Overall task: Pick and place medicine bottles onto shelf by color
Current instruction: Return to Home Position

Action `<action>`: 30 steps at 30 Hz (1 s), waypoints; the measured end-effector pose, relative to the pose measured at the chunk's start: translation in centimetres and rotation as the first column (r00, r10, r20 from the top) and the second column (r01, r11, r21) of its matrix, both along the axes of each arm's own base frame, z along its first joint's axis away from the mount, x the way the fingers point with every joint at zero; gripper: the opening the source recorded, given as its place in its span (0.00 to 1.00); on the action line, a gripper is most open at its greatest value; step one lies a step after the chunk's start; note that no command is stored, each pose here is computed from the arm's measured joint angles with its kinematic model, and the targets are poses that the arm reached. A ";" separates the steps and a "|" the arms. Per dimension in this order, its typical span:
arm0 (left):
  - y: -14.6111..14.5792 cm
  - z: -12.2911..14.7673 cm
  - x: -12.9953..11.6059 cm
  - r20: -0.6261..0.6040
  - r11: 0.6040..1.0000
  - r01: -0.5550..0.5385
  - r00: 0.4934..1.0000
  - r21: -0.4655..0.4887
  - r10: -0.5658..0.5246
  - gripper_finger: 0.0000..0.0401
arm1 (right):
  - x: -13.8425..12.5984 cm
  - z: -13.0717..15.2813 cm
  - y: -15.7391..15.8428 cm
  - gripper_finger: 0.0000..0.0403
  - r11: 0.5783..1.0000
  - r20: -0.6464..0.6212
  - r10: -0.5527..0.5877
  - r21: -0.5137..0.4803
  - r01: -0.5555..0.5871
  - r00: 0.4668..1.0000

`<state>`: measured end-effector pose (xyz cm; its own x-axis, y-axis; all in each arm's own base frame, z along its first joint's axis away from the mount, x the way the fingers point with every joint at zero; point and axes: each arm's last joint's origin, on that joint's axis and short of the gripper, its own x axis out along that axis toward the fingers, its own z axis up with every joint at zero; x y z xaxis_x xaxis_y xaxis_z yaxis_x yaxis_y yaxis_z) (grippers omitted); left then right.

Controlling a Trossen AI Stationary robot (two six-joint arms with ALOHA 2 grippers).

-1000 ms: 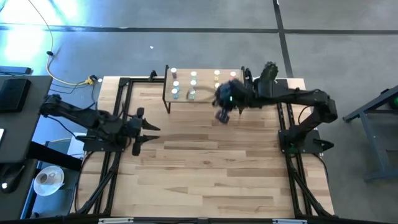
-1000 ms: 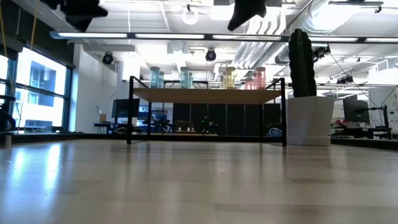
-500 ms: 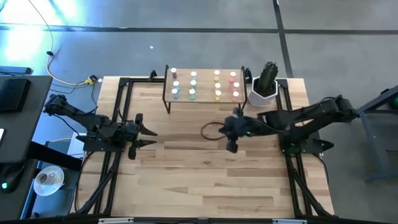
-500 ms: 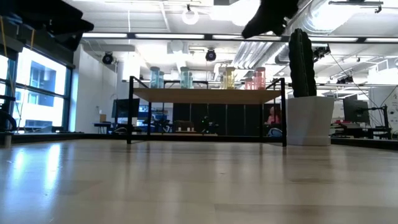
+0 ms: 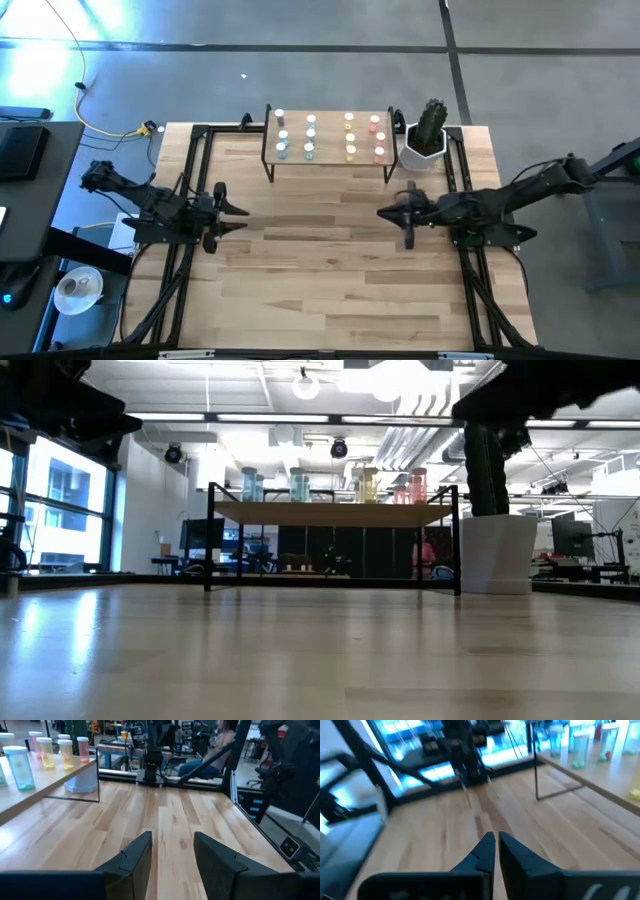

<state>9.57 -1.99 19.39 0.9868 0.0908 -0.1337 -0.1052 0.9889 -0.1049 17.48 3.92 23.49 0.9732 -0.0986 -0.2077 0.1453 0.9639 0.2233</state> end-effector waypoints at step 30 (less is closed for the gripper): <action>0.3 -1.9 -0.4 0.123 0.998 -0.039 0.992 0.046 0.033 0.34 | -8.0 -5.5 -1.4 0.03 0.995 0.318 -0.001 -0.094 0.033 0.948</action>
